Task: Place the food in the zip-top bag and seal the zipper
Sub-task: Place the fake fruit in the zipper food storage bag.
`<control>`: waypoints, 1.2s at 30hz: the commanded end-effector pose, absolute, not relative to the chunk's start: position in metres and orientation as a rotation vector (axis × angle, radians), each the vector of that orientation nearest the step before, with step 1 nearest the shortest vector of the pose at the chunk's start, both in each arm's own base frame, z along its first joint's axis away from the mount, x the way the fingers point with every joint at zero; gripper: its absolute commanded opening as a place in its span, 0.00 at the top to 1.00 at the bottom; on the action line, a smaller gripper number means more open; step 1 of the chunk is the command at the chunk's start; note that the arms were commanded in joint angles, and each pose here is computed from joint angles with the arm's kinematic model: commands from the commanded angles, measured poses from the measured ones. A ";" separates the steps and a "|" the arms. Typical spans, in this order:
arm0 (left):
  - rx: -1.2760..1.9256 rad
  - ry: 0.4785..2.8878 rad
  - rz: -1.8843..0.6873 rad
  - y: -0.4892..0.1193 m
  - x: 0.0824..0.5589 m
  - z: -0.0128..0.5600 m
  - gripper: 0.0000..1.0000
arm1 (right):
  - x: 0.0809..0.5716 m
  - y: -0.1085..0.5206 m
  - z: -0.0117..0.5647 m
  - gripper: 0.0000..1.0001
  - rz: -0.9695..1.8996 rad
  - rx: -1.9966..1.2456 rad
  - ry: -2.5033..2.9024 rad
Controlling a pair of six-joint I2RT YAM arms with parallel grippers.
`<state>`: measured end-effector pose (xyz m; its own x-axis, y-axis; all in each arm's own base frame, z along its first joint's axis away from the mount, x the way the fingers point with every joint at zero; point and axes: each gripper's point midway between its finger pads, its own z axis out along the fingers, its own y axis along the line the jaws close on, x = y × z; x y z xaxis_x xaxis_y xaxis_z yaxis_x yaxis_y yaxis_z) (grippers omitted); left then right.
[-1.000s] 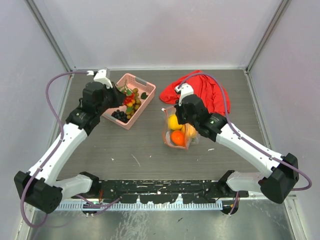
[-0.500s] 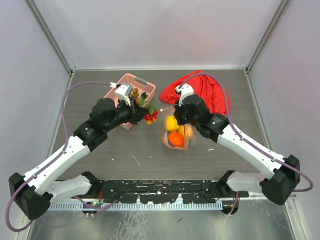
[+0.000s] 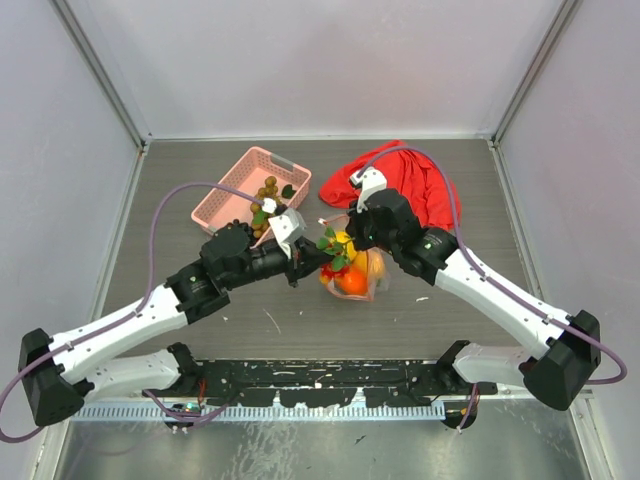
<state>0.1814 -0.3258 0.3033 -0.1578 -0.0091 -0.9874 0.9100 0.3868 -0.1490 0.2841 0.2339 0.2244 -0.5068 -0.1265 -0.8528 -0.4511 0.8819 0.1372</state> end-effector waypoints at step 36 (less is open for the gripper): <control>1.321 1.216 -0.483 -0.359 0.228 0.231 0.89 | 0.279 0.241 0.256 0.99 0.543 -0.388 1.980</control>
